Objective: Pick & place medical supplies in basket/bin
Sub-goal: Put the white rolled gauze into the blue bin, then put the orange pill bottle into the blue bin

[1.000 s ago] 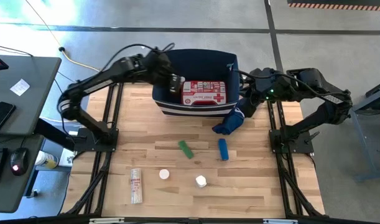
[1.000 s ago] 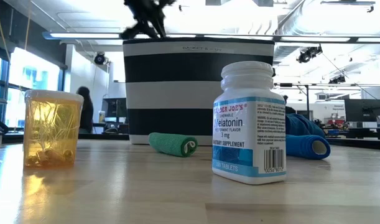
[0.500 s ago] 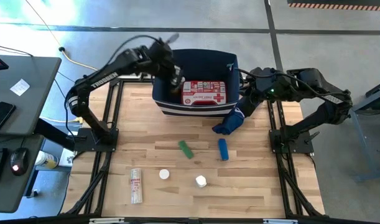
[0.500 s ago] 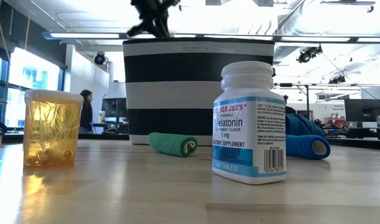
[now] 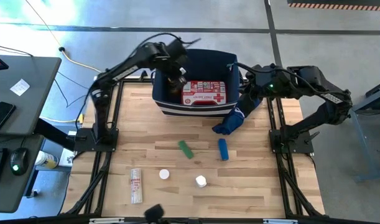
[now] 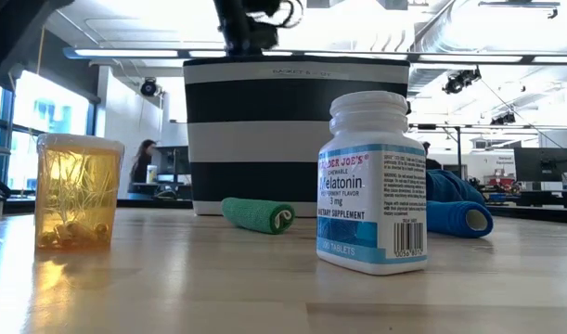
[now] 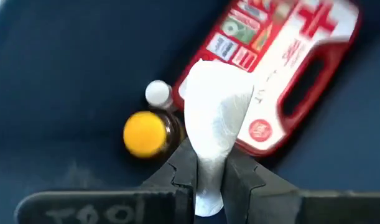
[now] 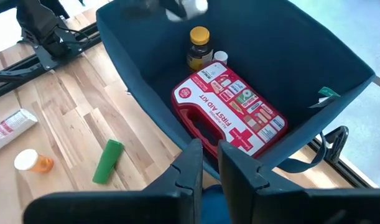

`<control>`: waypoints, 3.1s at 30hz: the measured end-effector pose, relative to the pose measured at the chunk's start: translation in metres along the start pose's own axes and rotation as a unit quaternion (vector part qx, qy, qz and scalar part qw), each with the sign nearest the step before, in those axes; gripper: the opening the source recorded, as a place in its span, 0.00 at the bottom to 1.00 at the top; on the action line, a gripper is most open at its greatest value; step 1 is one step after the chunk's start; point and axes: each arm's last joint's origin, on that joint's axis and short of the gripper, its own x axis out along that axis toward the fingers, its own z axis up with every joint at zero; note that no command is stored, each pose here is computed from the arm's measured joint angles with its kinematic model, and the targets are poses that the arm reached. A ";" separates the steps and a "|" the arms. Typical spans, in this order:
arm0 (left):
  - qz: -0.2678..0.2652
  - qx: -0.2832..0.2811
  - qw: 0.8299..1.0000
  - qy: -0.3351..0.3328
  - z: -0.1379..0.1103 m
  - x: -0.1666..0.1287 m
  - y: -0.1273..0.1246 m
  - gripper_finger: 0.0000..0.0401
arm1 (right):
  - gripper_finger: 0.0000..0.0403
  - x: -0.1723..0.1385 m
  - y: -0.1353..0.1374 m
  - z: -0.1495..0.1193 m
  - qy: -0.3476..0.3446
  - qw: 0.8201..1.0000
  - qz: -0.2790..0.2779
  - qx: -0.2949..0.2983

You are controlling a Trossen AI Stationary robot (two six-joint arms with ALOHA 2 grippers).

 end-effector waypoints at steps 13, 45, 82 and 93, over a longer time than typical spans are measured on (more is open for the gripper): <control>-0.003 0.243 0.963 0.118 0.000 0.073 -0.029 0.19 | 0.11 0.000 0.000 0.000 0.001 1.000 0.001 0.000; -0.020 0.275 0.924 0.267 -0.027 0.138 -0.010 0.39 | 0.09 0.000 0.000 0.000 0.003 1.000 0.005 -0.001; 0.027 0.072 0.996 0.052 -0.006 -0.030 -0.008 0.43 | 0.14 0.002 0.000 -0.002 0.015 1.000 -0.005 0.019; -0.014 0.004 0.998 -0.059 -0.040 -0.124 -0.026 0.32 | 0.14 0.025 0.016 -0.002 0.077 0.996 0.039 0.027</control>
